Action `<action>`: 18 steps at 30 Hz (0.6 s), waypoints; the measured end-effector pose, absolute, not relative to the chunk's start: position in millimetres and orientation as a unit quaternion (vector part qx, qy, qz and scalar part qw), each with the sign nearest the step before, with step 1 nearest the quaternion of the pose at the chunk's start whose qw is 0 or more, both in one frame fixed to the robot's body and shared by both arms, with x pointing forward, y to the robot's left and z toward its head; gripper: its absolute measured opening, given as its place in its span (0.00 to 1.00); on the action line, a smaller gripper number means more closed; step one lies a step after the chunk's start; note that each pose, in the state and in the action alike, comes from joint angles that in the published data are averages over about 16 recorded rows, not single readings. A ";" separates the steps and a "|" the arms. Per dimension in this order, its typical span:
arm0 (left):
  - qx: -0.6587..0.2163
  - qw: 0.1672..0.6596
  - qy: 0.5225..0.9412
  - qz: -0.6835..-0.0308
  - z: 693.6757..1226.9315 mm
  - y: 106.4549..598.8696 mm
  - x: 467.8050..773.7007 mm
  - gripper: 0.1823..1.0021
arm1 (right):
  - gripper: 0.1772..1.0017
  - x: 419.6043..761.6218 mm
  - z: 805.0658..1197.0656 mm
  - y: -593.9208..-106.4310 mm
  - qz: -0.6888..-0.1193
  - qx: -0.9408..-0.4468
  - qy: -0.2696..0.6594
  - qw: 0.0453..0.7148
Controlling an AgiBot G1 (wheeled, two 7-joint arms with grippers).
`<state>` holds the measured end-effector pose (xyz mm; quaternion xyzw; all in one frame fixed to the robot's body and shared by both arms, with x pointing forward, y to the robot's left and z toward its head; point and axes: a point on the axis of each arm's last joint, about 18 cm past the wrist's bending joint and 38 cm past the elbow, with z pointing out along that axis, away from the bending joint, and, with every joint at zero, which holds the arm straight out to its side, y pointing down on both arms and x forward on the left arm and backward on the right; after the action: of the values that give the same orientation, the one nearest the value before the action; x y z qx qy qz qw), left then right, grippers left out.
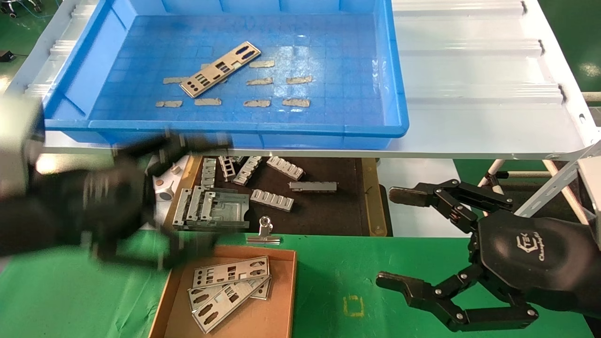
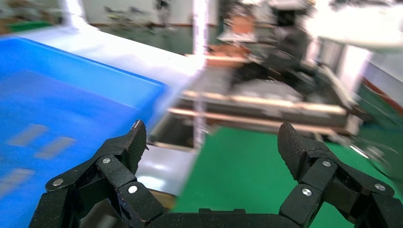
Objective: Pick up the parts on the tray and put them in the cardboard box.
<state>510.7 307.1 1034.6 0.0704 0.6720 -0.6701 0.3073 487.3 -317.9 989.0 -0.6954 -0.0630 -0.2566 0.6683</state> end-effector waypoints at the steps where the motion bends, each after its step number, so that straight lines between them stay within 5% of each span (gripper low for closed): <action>1: 0.065 0.316 0.668 -0.671 1040.8 308.1 516.4 1.00 | 0.95 487.3 989.0 -317.9 -0.257 -0.695 -0.063 0.668; 18: -0.060 0.417 0.653 -0.629 1125.2 311.1 633.6 1.00 | 0.63 487.3 989.0 -317.9 -0.257 -0.695 -0.063 0.668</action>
<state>633.6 311.1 1125.2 -0.0603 0.6528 -0.6295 0.4171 487.3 -317.9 989.0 -0.6954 -0.0630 -0.2566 0.6683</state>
